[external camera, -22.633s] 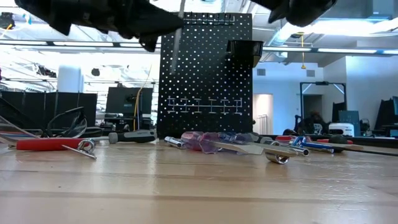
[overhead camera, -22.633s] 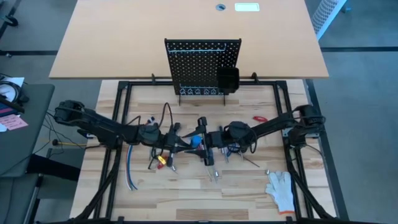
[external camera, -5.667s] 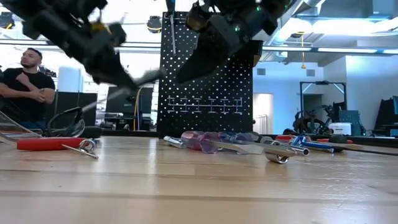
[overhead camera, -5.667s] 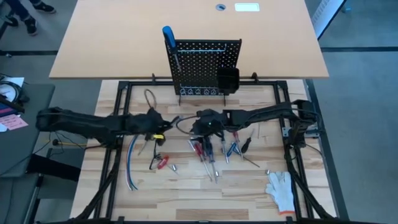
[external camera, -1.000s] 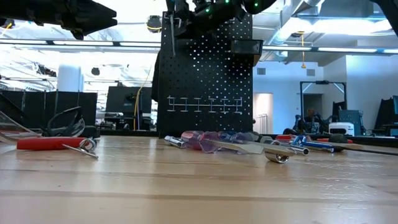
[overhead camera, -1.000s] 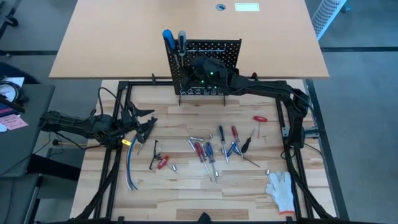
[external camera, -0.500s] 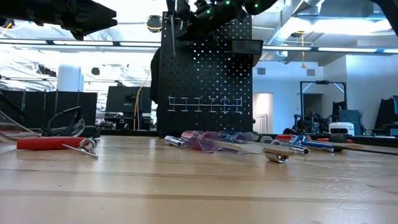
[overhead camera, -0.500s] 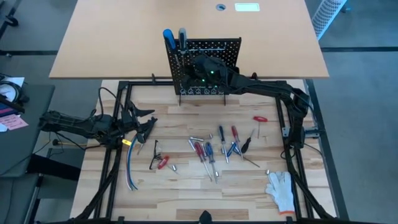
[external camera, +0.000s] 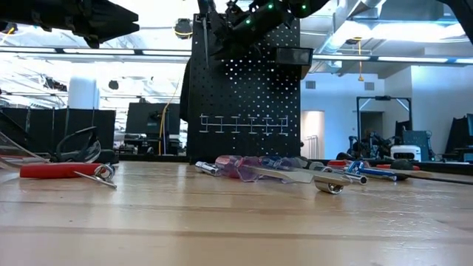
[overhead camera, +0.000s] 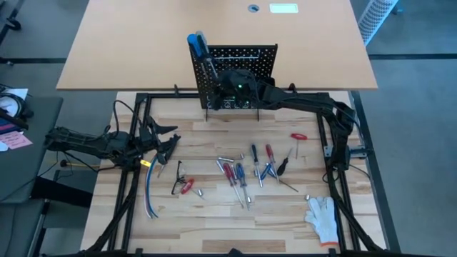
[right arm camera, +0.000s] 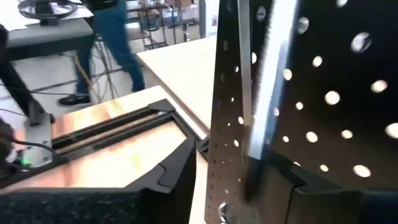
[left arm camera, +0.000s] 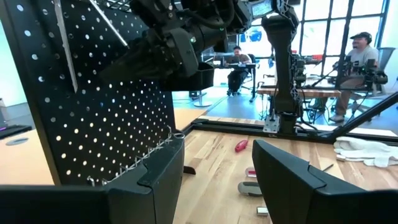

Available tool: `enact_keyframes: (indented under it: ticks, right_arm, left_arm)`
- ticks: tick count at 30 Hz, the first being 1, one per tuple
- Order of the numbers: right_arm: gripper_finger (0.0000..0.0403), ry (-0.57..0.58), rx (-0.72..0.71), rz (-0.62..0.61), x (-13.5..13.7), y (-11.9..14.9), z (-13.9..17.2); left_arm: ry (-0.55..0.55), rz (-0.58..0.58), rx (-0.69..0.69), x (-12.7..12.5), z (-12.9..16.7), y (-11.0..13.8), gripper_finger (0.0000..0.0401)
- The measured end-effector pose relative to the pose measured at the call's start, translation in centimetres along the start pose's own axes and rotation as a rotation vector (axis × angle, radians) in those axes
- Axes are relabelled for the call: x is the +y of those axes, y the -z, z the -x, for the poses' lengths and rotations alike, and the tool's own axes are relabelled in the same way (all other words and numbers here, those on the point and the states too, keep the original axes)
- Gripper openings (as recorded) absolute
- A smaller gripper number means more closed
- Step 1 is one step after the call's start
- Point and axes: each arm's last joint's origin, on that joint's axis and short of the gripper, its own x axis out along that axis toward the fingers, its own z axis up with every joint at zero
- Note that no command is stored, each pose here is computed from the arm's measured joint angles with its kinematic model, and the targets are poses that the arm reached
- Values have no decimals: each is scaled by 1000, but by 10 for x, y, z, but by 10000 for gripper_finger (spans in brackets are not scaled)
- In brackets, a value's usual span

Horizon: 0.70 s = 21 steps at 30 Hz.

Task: Hang tools onto peg board
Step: Hang the gray screwdriver on the pegboard

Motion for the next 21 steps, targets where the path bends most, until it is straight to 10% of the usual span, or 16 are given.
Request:
enact_keyframes:
  ticks: [21]
  right_arm:
    - [133, 65, 176, 159, 27, 8, 27]
  left_arm:
    - [1, -2, 8, 0, 0, 1, 185]
